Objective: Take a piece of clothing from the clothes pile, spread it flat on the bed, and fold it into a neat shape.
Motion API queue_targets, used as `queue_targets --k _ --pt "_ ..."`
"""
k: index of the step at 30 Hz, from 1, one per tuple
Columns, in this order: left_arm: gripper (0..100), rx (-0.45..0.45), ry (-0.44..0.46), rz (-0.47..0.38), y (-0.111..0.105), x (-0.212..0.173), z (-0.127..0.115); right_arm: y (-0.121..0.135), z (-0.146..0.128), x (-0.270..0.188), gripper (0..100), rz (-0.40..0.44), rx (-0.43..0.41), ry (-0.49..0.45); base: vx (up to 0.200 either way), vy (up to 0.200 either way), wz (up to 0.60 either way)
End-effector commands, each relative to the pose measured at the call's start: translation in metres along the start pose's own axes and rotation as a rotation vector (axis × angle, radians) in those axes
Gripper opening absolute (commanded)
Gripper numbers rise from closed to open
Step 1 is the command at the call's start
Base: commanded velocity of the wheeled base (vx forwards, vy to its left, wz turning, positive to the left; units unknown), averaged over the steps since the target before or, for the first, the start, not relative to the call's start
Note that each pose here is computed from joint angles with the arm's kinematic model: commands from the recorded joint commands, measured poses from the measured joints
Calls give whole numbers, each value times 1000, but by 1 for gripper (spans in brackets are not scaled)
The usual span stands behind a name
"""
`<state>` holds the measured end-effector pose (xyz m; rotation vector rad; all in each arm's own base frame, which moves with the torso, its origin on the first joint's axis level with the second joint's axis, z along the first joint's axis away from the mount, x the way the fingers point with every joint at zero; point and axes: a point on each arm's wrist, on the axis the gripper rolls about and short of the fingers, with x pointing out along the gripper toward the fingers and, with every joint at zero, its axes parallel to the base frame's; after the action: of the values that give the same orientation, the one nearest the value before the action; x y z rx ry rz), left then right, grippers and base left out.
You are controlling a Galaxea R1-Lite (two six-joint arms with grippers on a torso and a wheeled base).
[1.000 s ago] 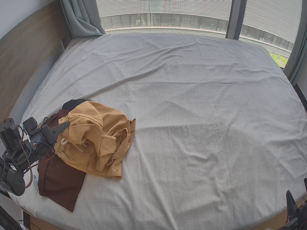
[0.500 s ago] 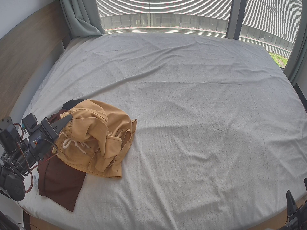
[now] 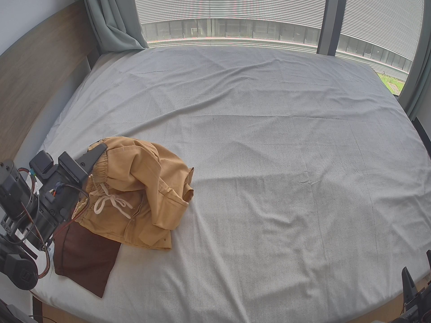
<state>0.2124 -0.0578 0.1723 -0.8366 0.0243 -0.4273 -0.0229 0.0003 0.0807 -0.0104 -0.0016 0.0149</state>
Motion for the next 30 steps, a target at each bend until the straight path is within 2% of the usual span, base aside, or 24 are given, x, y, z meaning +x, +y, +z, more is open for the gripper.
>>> queue_targets --k 1,5,12,14,18,30 --pt "0 -47 -27 -25 -20 5 -11 0 -5 1 100 1 0 8 0 0 0" --pt "0 -99 -87 -24 -37 14 -18 0 -5 1 100 1 1 8 0 0 0" --pt "0 -126 -54 -53 -55 16 -36 0 -5 1 100 1 3 8 0 0 0" --pt "0 -135 -73 -51 -61 22 -39 0 -5 1 100 2 1 8 0 0 0" --pt "0 -140 -91 -48 -64 27 -40 0 -5 1 100 2 1 8 0 0 0" --pt "0 -169 -48 -118 -87 31 -55 0 -5 1 100 1 1 8 0 0 0"
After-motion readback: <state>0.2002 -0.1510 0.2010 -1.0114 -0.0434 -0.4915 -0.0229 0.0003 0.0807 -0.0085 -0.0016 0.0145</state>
